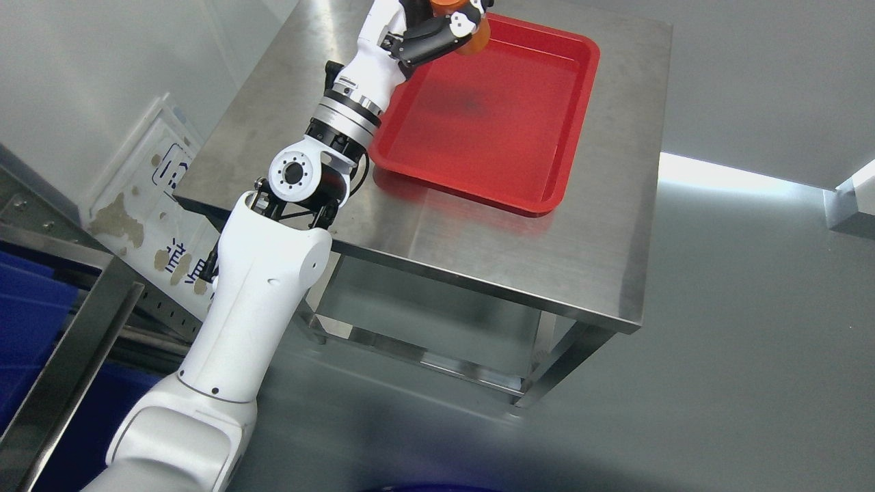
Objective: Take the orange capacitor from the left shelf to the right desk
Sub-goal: 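Extend the left hand over the red tray and lower the capacitor, then open the left hand to release the capacitor upright on the tray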
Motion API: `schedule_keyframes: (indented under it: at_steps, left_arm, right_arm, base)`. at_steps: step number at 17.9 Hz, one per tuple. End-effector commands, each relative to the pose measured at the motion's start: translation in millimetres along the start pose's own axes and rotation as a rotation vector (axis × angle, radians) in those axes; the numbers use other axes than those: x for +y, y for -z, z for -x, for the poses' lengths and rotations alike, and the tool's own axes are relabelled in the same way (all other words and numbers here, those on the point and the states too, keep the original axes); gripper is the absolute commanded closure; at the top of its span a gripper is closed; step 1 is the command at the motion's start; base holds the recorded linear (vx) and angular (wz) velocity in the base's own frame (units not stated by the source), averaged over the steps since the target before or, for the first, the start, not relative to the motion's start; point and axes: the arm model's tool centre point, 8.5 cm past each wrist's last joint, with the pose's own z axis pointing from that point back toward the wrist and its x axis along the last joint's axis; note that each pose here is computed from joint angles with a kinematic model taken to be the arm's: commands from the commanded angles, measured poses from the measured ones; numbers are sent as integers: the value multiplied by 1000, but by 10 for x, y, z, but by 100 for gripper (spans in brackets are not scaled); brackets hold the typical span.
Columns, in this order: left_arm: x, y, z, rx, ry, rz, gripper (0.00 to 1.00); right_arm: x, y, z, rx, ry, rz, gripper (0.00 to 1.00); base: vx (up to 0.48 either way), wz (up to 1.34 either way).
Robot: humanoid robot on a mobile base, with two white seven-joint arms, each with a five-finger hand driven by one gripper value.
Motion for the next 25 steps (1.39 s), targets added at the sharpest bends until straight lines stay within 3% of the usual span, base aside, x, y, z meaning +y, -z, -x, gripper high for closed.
schedule_keyframes:
  at_steps: [1,8,13,15,17,18,20,23,25]
  left_arm:
    - [-220,-140,979,331,90,112,96]
    - [-278,-250,1200,415,106,135,93]
    - [-140,-228,1144,400,89,90,82]
    - [-82,-195,1096,391,85,76,66]
    - [-51,-123,1057,433,91,74,33]
    - [-35,-86,1022,434,94,73,24]
    - [69,-18,904,403,86,44,17]
    - [393,197,353,253,62,-35,2]
    - [620,248,25,161,46,-95,0]
  right_arm:
    - [-115,8,-39,-14,14,19,0]
    - [-115,8,-39,-14,14,19,0]
    - [-115,8,-49,-16,14,19,0]
    - [-115,8,-39,-14,14,19,0]
    - [-115,8,-39,-14,14,19,0]
    - [-115,8,-39,-14,14,19,0]
    - [-115,8,-39,-14,14,19,0]
    - [-115,8,-39,-14,14,19,0]
    - [-115,8,-39,-14,14,19,0]
  base:
    - [152,-64]
    - [86,-54]
    - [0,0]
    - [-21,3]
    - [-18,0]
    - [0,0]
    - [0,0]
    - [0,0]
    - [0,0]
